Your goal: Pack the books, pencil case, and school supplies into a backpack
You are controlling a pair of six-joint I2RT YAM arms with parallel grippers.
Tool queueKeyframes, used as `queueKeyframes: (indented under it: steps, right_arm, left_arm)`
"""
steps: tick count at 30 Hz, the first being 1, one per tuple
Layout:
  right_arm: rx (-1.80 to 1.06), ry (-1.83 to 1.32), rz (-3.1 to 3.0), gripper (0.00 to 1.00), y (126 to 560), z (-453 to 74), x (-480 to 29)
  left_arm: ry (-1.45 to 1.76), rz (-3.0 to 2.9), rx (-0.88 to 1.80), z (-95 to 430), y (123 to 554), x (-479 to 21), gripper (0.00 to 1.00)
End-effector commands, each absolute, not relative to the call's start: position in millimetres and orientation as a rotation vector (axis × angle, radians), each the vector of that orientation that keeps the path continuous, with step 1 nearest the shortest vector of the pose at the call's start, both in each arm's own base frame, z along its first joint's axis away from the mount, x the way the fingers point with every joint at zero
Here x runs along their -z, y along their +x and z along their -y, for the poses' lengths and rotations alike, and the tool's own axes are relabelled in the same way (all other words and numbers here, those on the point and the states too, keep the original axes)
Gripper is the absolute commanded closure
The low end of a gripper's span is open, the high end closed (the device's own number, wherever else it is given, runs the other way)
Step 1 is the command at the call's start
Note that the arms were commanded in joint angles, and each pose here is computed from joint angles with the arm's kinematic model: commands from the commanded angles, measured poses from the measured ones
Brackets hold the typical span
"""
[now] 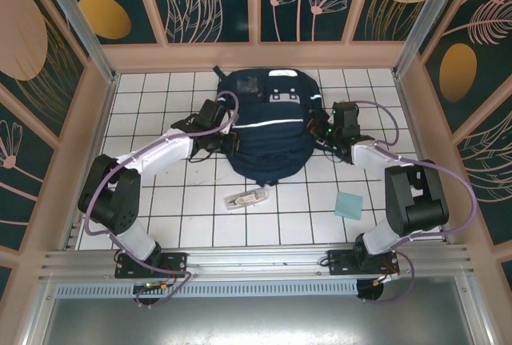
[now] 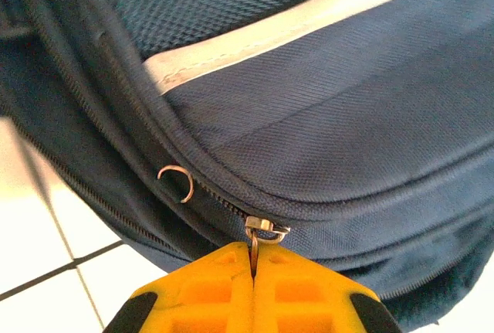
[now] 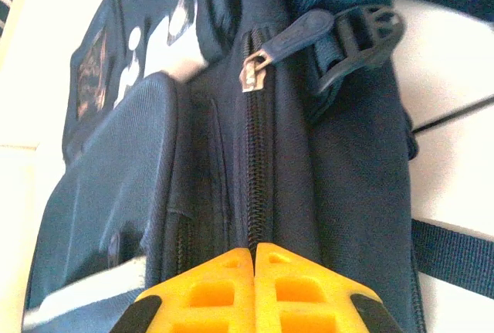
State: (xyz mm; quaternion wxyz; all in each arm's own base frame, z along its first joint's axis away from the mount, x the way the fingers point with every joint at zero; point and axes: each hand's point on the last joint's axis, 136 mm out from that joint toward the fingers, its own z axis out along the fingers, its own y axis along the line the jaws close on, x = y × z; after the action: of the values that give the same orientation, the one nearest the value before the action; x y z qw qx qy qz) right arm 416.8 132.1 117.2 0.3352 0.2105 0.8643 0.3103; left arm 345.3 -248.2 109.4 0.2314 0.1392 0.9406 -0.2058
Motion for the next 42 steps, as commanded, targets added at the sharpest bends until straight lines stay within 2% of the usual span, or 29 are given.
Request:
queueKeyframes:
  steps: [1, 4, 10, 17, 24, 26, 27, 30, 31, 34, 42]
  right_arm:
    - [-0.691, 0.548, -2.177, 0.82, 447, -108, -137]
    - [-0.7, 0.55, -2.17, 0.6, 445, -109, -147]
    - [-0.7, 0.568, -2.178, 0.42, 411, -105, -168]
    - [-0.952, 0.558, -2.257, 0.38, 369, -153, -157]
    - [-1.071, 0.555, -2.3, 0.37, 369, -195, -132]
    - [-1.092, 0.553, -2.293, 0.41, 376, -201, -128]
    - [-1.089, 0.555, -2.284, 0.52, 381, -202, -127]
    - [-1.06, 0.554, -2.25, 0.96, 391, -199, -130]
    - [-1.048, 0.549, -2.239, 1.0, 393, -198, -133]
    - [-1.0, 0.525, -2.222, 1.0, 394, -192, -141]
    - [-0.972, 0.428, -2.241, 1.0, 391, -192, -149]
  left_arm:
    - [0.396, -2.568, 0.713, 275, 325, -123, 1.0]
    - [0.418, -2.541, 0.813, 303, 321, -124, 1.0]
    - [0.49, -2.496, 0.939, 356, 326, -129, 1.0]
    - [0.579, -2.43, 1.049, 403, 320, -146, 1.0]
    - [0.568, -2.41, 1.061, 406, 314, -150, 1.0]
    - [0.566, -2.42, 1.043, 402, 312, -146, 1.0]
    - [0.565, -2.425, 1.028, 400, 311, -144, 1.0]
    - [0.548, -2.447, 0.931, 384, 312, -134, 1.0]
    - [0.534, -2.458, 0.867, 375, 315, -129, 1.0]
    - [0.451, -2.503, 0.677, 339, 332, -112, 1.0]
    - [0.254, -2.491, 0.444, 267, 387, -100, 1.0]
